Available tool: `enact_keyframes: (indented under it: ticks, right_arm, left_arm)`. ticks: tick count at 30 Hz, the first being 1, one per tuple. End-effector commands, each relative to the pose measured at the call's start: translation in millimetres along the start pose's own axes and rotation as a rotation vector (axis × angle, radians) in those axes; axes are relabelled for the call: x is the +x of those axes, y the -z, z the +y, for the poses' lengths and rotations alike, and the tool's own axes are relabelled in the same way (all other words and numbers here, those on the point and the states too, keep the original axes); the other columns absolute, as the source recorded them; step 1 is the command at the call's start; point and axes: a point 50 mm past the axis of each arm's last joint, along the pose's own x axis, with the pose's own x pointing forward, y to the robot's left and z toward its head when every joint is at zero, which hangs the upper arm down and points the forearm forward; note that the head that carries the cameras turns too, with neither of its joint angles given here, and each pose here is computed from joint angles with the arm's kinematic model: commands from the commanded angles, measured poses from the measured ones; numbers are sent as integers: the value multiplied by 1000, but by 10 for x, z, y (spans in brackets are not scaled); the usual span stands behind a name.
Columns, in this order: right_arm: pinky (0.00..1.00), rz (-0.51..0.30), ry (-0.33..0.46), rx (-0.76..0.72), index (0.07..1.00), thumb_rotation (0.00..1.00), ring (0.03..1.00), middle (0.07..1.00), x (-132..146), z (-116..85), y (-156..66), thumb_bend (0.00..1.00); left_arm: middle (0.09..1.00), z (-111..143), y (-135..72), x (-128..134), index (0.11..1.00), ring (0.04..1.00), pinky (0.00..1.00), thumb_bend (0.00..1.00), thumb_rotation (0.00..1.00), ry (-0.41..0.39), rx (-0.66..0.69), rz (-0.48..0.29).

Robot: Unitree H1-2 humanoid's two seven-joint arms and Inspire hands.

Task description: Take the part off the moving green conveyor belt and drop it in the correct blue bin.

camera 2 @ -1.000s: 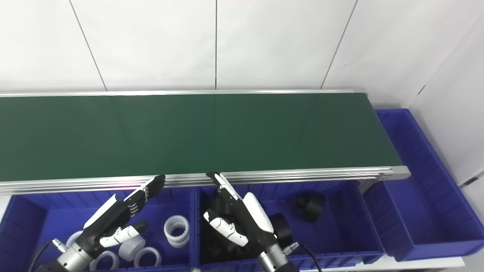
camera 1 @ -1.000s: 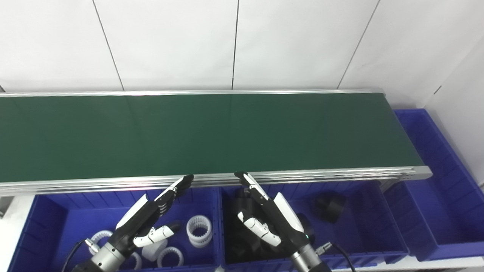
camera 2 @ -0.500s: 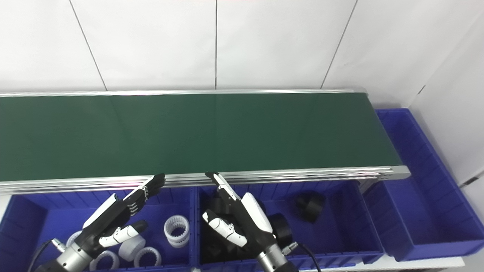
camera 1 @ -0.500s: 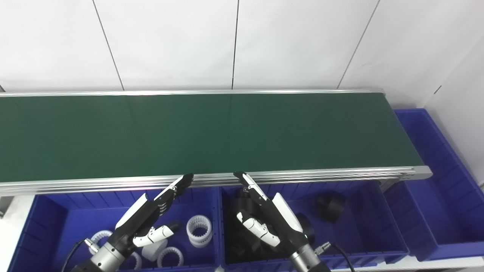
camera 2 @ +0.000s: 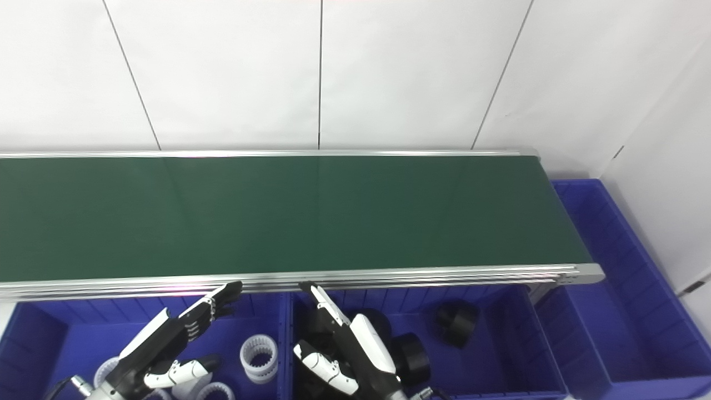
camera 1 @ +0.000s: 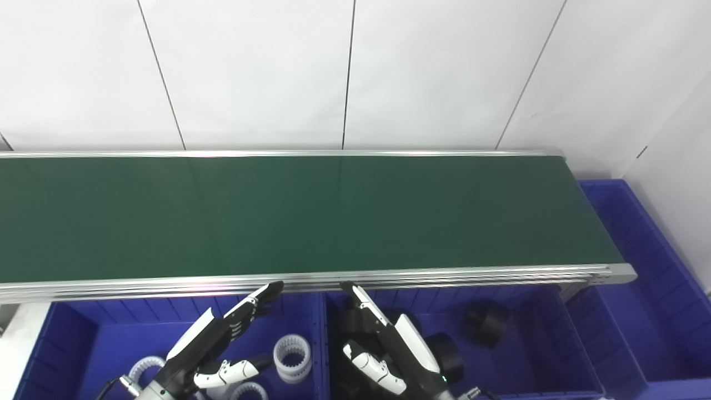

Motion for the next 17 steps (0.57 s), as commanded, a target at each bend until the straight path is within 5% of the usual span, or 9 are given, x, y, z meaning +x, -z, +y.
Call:
enact_keyframes:
  ticks: [1,17]
  right_arm:
    - [902,-95,34,-6,983,1000,964,1000,81,-80,-156,444]
    - [883,-88,20,-15,979,1000,958,1000,111,-89,-165,433]
  left_arm:
    - [993,115,-118,65,967,990,970,423,622,-15,22,-77]
    - [996,101,-119,35,970,1000,989,429,719,-18,31,-71]
